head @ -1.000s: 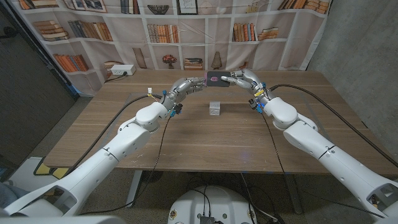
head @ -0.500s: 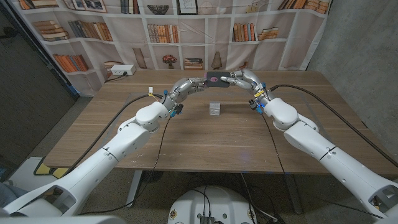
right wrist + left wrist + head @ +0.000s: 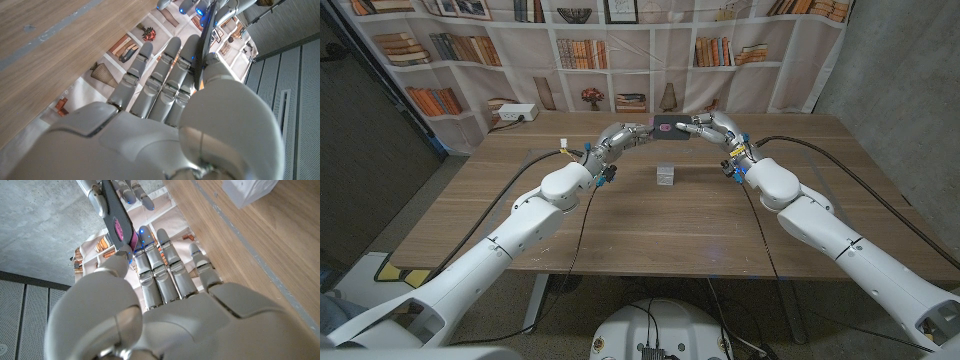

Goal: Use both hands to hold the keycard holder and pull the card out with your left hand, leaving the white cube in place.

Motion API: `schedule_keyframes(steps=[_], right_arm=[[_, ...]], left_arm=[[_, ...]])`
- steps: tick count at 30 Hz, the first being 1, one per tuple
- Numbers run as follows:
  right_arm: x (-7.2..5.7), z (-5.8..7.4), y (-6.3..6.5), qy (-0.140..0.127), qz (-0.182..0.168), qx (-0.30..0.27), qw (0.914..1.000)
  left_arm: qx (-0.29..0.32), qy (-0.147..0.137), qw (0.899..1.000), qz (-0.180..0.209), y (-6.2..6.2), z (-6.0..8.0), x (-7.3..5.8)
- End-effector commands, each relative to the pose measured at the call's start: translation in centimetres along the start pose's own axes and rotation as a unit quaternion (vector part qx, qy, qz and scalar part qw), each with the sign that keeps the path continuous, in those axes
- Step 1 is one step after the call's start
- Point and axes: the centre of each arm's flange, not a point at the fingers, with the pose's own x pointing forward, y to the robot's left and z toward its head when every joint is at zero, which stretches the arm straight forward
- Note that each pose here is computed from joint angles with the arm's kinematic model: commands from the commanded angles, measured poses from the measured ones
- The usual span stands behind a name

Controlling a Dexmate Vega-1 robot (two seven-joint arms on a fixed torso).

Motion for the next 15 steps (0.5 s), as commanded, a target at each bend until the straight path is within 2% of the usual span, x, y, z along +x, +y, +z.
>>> schedule_keyframes(steps=[1,15], right_arm=[[-0.07,0.0,-0.16,0.003,-0.002,-0.001,1.0],[-0.06,-0.06,-0.59,-0.002,-0.009,0.0,1.0]], left_arm=[[0.003,-0.003,1.0,0.012,0.12,-0.12,-0.04],[0.002,0.003,1.0,0.024,0.65,-0.25,-0.58]])
